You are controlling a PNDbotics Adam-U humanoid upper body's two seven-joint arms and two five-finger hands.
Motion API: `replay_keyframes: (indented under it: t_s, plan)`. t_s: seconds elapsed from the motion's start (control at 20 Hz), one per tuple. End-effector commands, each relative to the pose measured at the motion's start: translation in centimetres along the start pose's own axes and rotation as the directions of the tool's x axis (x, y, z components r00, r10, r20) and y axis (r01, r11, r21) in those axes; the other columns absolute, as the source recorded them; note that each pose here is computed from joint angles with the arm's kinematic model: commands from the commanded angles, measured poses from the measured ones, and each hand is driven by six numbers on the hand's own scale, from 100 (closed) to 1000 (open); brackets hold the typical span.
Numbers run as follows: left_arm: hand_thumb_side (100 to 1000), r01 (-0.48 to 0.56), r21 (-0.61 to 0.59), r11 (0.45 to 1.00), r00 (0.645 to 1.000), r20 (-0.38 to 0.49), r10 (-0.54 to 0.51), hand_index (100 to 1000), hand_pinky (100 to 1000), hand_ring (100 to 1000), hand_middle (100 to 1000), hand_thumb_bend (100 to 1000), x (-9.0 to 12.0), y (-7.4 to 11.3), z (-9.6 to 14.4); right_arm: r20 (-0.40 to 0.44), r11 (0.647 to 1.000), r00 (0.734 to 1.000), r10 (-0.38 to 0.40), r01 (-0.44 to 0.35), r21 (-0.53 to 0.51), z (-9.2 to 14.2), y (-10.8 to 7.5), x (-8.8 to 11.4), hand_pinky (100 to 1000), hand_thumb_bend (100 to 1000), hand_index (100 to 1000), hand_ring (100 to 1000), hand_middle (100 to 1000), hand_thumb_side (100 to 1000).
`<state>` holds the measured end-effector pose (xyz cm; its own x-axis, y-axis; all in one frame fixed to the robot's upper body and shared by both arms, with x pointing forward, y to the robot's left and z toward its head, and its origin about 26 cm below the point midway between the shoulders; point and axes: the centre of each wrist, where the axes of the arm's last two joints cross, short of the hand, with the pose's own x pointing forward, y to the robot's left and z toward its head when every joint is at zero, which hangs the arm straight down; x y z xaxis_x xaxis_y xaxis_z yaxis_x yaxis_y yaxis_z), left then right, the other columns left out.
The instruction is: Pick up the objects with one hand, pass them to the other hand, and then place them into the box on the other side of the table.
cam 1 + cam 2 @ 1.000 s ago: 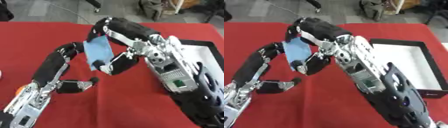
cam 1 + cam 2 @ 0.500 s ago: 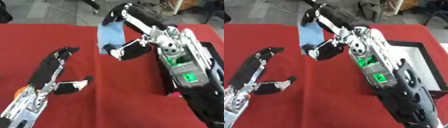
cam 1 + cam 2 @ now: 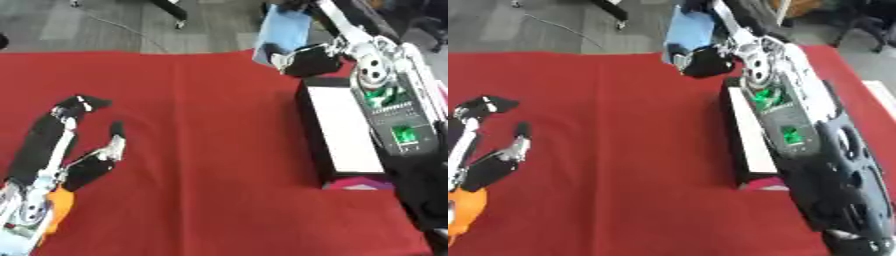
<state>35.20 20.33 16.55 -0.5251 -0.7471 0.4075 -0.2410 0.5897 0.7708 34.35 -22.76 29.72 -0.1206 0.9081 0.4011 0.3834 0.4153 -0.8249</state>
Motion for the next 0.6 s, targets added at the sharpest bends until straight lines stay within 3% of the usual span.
replay_keyframes:
  t_s: [0.05,0.3,0.6]
  plan:
    - [790,-0.085,0.078,0.993,0.996,-0.029,0.088,779,769,697,655,100,-0.5,2.4,0.2,-0.141,0.997,0.990,0.027,-0.038,-0.070,-1.2,-0.8,-2.8,837,100,505,695,344,100]
    - [808,-0.227,0.208,0.951,0.955,-0.145,0.259,776,762,686,646,100,-2.1,3.9,1.6,-0.307,0.994,0.951,0.040,-0.070,-0.089,-1.4,-0.4,-6.7,835,100,504,693,343,100]
    - [801,-0.253,0.387,0.887,0.922,-0.181,0.342,776,761,685,646,100,-3.0,5.6,3.0,-0.439,0.990,0.896,0.071,-0.116,-0.077,-0.6,0.1,-10.5,832,100,504,690,344,100]
